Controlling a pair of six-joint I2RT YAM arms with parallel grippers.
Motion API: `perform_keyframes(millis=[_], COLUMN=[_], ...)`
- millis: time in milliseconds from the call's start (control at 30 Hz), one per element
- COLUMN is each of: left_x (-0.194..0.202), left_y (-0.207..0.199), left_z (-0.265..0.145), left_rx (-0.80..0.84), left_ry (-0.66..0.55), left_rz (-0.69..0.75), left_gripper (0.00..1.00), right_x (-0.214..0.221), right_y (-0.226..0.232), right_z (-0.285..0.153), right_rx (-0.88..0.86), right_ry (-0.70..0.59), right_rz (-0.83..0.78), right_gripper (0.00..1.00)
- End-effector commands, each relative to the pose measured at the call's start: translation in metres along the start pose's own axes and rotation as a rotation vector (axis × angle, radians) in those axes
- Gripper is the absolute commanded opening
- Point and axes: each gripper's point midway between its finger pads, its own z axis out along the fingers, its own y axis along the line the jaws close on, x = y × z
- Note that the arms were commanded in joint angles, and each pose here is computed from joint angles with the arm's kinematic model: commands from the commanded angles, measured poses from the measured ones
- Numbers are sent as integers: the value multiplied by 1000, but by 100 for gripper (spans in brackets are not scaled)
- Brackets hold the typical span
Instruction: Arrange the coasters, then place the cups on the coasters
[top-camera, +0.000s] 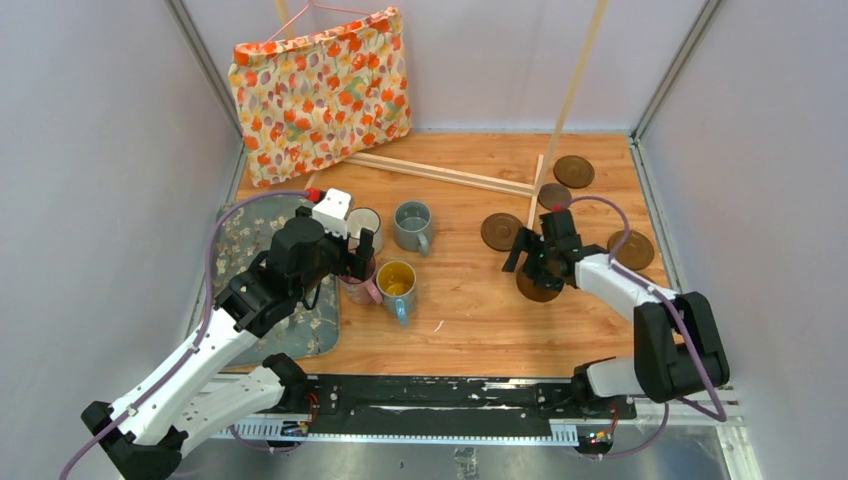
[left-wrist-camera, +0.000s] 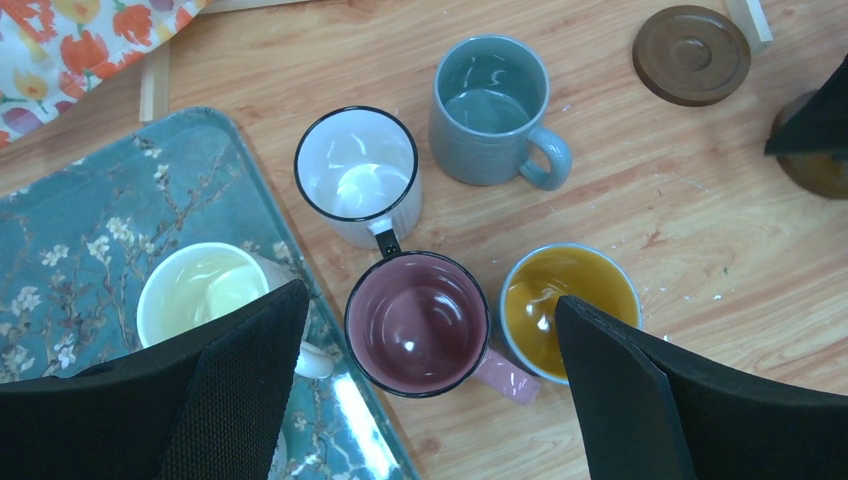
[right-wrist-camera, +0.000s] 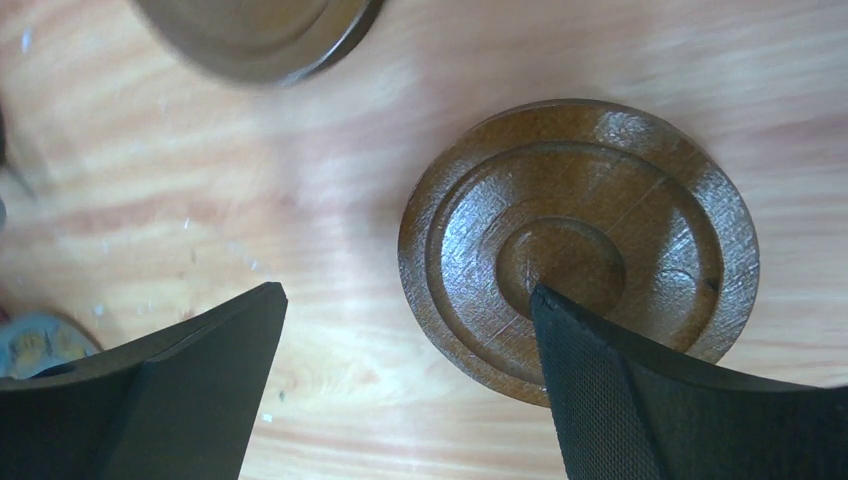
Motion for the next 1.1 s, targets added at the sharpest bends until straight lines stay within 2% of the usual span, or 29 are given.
perform_keyframes(millis=[0, 300, 467, 600, 867, 1067], left_x=[3, 5, 5, 5, 5, 5], left_y=[1, 3, 4, 4, 3, 3], left_z=[3, 4, 5, 4, 4, 4], left_rx=[1, -13, -17, -16, -12, -11], left_ry=[8, 17, 18, 17, 14, 15], left_rz=[6, 10, 11, 10, 8, 8], left_gripper=[100, 100, 100, 100, 100, 100], right_x=[60, 109, 117, 110, 86, 45], right_y=[13, 83, 119, 140, 153, 160], right_z=[-4, 15, 27, 30, 9, -25], right_rx=[35, -28, -76, -115, -129, -124], right_ry=[133, 231, 266, 263, 196, 64], right_rz=[-58, -240, -279, -280, -314, -346], right_gripper=[98, 97, 97, 97, 98, 99])
